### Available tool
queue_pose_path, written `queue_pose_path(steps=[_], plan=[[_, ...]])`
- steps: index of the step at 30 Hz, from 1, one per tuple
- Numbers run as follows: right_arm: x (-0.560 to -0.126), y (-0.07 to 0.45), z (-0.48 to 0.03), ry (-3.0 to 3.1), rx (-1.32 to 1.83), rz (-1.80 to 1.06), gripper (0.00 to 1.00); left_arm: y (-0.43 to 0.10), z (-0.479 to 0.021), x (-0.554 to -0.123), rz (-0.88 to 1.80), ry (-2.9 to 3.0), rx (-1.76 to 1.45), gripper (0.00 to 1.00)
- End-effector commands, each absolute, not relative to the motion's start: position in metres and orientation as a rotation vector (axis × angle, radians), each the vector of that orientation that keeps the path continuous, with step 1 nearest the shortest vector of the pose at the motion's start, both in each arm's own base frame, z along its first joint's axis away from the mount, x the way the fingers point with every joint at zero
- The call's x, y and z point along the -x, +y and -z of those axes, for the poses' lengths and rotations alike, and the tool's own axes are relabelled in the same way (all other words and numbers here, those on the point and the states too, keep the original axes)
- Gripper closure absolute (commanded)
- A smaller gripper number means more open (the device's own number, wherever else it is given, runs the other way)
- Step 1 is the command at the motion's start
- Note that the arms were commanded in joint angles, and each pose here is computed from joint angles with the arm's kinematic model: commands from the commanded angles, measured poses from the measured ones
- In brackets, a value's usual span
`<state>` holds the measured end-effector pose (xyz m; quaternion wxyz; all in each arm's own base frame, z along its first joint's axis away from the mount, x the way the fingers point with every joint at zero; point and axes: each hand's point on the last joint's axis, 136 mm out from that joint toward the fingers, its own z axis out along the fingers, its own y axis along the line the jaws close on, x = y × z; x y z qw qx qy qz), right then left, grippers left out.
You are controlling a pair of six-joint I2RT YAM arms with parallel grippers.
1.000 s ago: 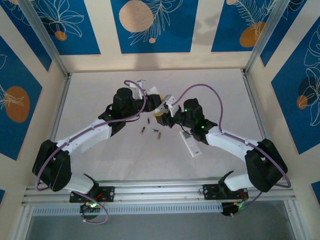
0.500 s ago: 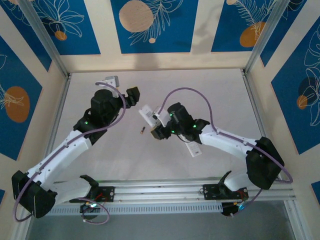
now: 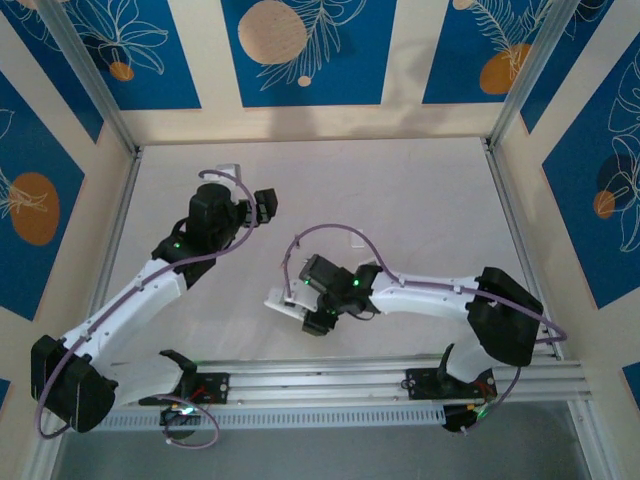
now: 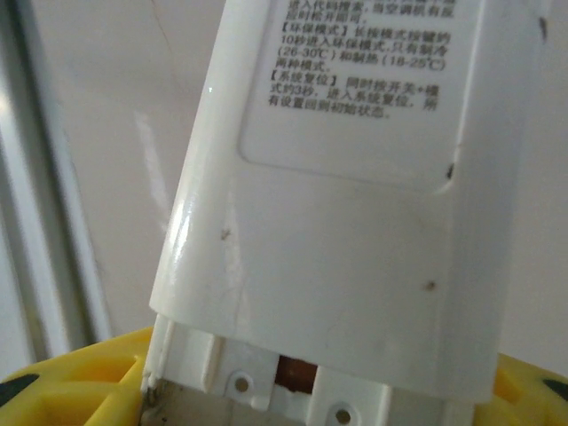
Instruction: Load the batteries into the remote control
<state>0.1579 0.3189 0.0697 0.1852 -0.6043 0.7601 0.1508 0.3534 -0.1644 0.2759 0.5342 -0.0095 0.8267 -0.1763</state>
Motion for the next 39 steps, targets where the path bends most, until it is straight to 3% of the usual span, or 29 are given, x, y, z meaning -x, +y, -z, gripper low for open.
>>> queue_pose_path(steps=[1, 9, 13, 17, 22, 27, 34, 39], plan=[[-0.173, 0.318, -0.074, 1.953, 1.904, -0.424, 0.76, -0.161, -0.261, -0.349, 0.405, 2.000, -0.004, 0.06], [-0.163, 0.306, -0.029, 1.896, 2.130, -0.407, 0.71, -0.163, -0.245, -0.348, 0.424, 2.027, -0.002, 0.05], [-0.175, 0.296, -0.010, 1.962, 2.140, -0.301, 0.55, -0.169, -0.244, -0.351, 0.446, 2.029, -0.009, 0.05], [-0.195, 0.293, -0.013, 1.989, 2.063, -0.200, 0.45, -0.171, -0.242, -0.351, 0.456, 2.037, -0.011, 0.05], [-0.195, 0.301, -0.038, 1.971, 1.961, -0.281, 0.42, -0.169, -0.237, -0.349, 0.453, 2.051, -0.005, 0.05], [-0.202, 0.307, -0.088, 2.001, 1.651, -0.506, 0.35, -0.169, -0.238, -0.347, 0.459, 2.051, -0.004, 0.05], [-0.213, 0.309, -0.137, 1.922, 1.404, -0.637, 0.33, -0.170, -0.241, -0.347, 0.465, 2.051, -0.016, 0.05], [-0.283, 0.300, -0.162, 2.206, 0.835, -0.583, 0.35, -0.172, -0.243, -0.346, 0.486, 2.050, -0.006, 0.05]])
